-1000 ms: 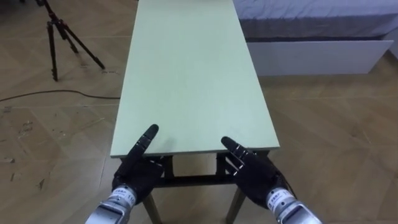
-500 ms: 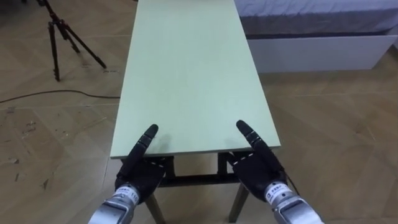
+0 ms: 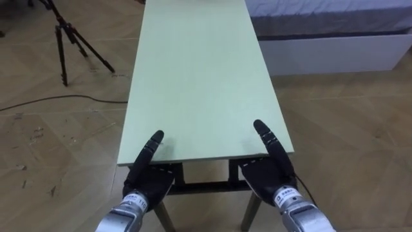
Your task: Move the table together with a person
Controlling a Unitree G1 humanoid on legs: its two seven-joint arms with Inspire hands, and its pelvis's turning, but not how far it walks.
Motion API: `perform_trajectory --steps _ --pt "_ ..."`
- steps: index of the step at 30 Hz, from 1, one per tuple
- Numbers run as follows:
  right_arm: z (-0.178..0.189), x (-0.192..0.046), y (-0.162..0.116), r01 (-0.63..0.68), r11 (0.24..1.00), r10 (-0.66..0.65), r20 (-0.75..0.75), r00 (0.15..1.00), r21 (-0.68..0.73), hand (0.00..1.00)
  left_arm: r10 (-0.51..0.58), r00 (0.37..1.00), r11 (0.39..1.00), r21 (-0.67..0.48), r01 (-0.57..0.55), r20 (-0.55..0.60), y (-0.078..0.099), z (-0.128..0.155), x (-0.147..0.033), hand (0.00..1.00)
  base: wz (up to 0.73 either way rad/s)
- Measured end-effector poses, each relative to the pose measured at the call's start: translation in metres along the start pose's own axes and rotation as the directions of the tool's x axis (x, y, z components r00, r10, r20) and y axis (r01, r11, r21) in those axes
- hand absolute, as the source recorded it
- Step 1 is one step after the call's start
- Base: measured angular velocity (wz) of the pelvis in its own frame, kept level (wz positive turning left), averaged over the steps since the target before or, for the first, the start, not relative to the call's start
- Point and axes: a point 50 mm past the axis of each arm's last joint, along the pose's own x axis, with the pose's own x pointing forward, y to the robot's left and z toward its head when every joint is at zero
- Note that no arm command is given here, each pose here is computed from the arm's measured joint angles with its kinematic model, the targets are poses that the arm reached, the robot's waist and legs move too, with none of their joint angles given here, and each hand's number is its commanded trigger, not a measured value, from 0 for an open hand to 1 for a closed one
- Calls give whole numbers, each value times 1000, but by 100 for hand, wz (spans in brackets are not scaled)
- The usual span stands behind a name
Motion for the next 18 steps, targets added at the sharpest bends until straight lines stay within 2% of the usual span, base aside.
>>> perform_trajectory --steps 5,18 --pt "2 2 -11 82 996 -81 18 997 -27 100 -4 1000 1000 -3 4 -29 0 -4 0 100 0" --pt "0 5 -9 103 994 -102 39 994 -36 100 -9 999 998 54 11 -32 -4 -4 2 100 1"
